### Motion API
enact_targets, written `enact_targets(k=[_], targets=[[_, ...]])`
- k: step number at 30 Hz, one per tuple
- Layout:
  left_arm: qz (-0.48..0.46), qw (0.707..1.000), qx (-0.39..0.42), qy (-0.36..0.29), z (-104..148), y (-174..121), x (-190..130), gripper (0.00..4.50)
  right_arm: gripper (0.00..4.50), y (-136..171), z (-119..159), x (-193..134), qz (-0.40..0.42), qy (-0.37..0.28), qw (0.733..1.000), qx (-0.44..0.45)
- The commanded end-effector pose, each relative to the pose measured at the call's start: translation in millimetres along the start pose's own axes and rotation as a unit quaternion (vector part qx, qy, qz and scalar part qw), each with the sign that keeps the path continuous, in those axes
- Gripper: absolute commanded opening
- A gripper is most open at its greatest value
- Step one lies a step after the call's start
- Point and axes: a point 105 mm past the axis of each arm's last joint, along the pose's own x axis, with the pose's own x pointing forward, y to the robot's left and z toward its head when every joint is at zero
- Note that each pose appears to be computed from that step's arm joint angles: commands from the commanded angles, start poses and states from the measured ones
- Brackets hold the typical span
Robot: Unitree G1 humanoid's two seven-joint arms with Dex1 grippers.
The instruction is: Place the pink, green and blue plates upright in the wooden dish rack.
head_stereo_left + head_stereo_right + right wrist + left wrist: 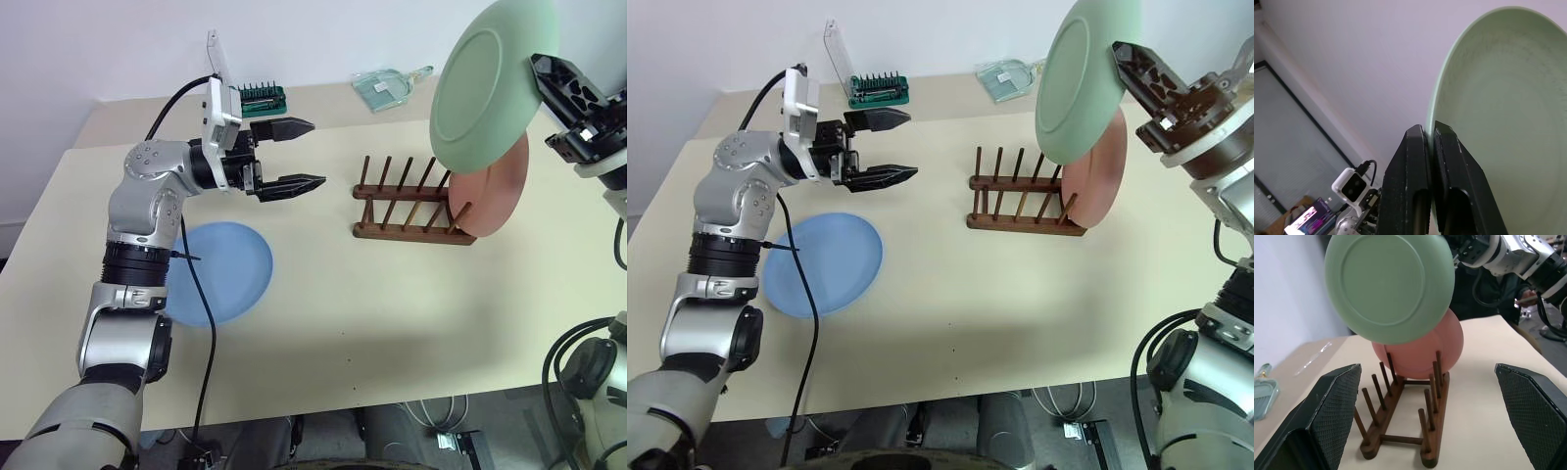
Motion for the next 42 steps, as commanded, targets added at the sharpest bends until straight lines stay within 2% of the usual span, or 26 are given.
enact_targets(k=[1,17,31,38,40,41,42], targets=[[-0.005,0.999,0.03,0.012,2.4,-1.2,-1.7,4.5,0.01,8.6,1.3,-1.0,0.016,-0.012,1.0,-0.008],[0.001,0.998,0.04,0.047,-8.4,-0.6,-6.6,4.5,0.01,-11.2,-18.1,-8.8,-0.023,-0.003,1.0,0.012],[-0.001,0.998,0.039,0.04,-5.7,-1.4,-6.4,4.5,0.01,-23.8,-36.7,-15.1,-0.054,0.016,0.998,0.027],[-0.002,0.998,0.038,0.04,-4.4,-0.9,-6.2,4.5,0.01,-41.3,-44.9,-16.9,-0.104,0.032,0.994,-0.003],[-0.001,0.999,0.037,0.04,-4.5,-0.9,-6.5,4.5,0.01,-39.8,-43.4,-15.2,-0.096,0.029,0.994,-0.035],[-0.001,0.999,0.036,0.04,-4.6,-0.8,-6.5,4.5,0.01,-38.9,-43.8,-14.5,-0.09,0.028,0.995,-0.021],[-0.001,0.999,0.035,0.041,-4.8,-0.9,-6.7,4.5,0.31,-38.9,-44.1,-13.8,-0.09,0.03,0.995,-0.023]])
